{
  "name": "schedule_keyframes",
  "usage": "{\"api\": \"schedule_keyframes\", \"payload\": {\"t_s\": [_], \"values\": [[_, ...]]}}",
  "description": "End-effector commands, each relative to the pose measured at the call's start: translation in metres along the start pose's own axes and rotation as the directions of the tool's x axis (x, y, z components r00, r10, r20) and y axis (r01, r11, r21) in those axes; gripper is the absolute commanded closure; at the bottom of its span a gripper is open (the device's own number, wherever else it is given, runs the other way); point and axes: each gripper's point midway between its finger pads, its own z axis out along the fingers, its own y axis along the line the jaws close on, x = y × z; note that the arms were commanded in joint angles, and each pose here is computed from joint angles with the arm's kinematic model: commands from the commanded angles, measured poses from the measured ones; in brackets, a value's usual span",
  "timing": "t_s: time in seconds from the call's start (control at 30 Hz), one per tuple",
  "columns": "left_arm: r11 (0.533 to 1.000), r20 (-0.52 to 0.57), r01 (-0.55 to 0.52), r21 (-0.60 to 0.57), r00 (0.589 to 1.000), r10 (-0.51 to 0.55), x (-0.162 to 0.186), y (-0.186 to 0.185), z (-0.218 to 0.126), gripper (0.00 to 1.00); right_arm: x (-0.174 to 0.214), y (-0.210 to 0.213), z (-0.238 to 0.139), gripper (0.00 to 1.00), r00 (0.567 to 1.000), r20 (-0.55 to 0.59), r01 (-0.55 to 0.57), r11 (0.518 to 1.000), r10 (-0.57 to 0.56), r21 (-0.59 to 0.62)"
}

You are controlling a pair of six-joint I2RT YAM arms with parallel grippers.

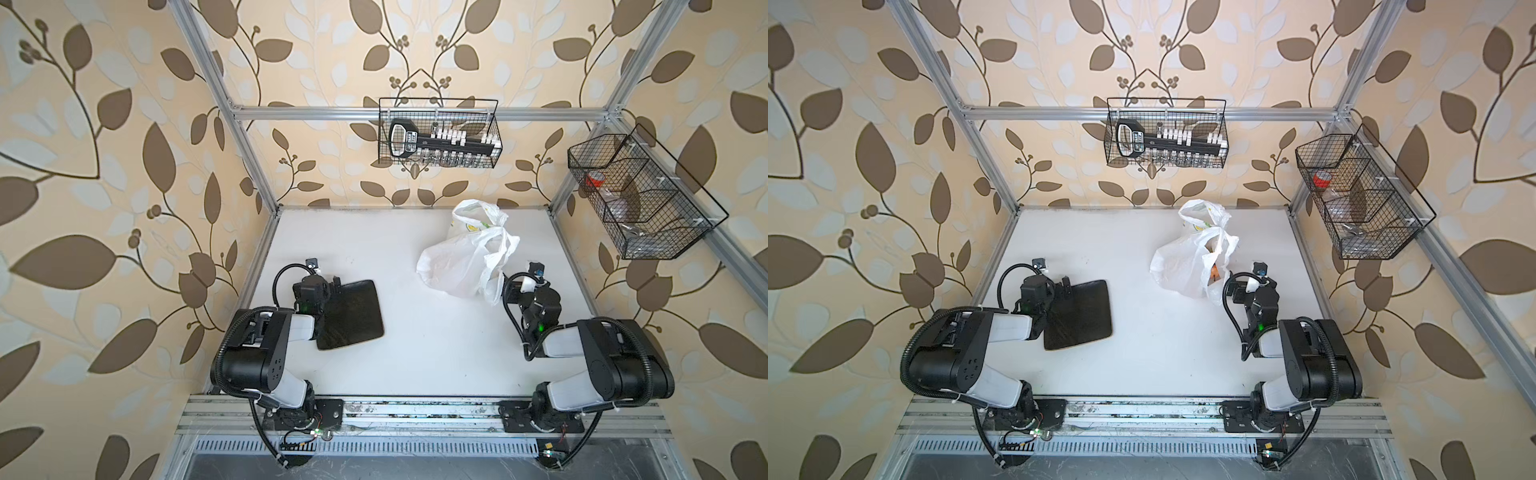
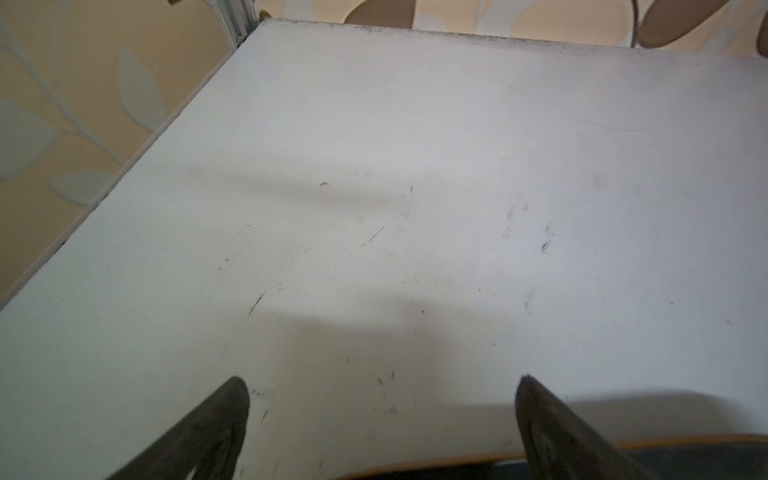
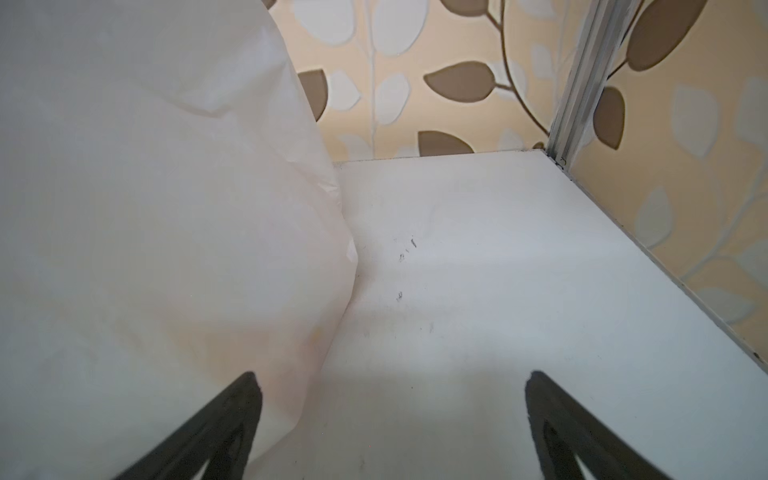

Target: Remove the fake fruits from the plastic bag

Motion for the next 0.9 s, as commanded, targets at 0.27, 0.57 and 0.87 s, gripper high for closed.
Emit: {"api": "schedule_keyframes", "payload": {"t_s": [0.27,0.57,0.87], "values": [[1.000,0.057,-0.001,0.029,0.998,-0.001,-0.017,-0.005,-0.004,0.01,-0.007,0.003,0.003,0.01,1.000,0.020,0.004,1.000,-0.003,-0.030],[1.000,0.057,0.000,0.031,0.998,-0.002,-0.017,-0.005,-0.004,0.01,-0.006,0.003,0.003,0.01,1.000,0.017,0.004,1.000,-0.003,-0.030],[0.997,0.069,-0.020,0.068,0.998,0.015,-0.028,-0.012,-0.011,0.01,-0.019,-0.011,-0.003,0.01,0.998,0.053,-0.037,0.998,0.035,0.049]]}}
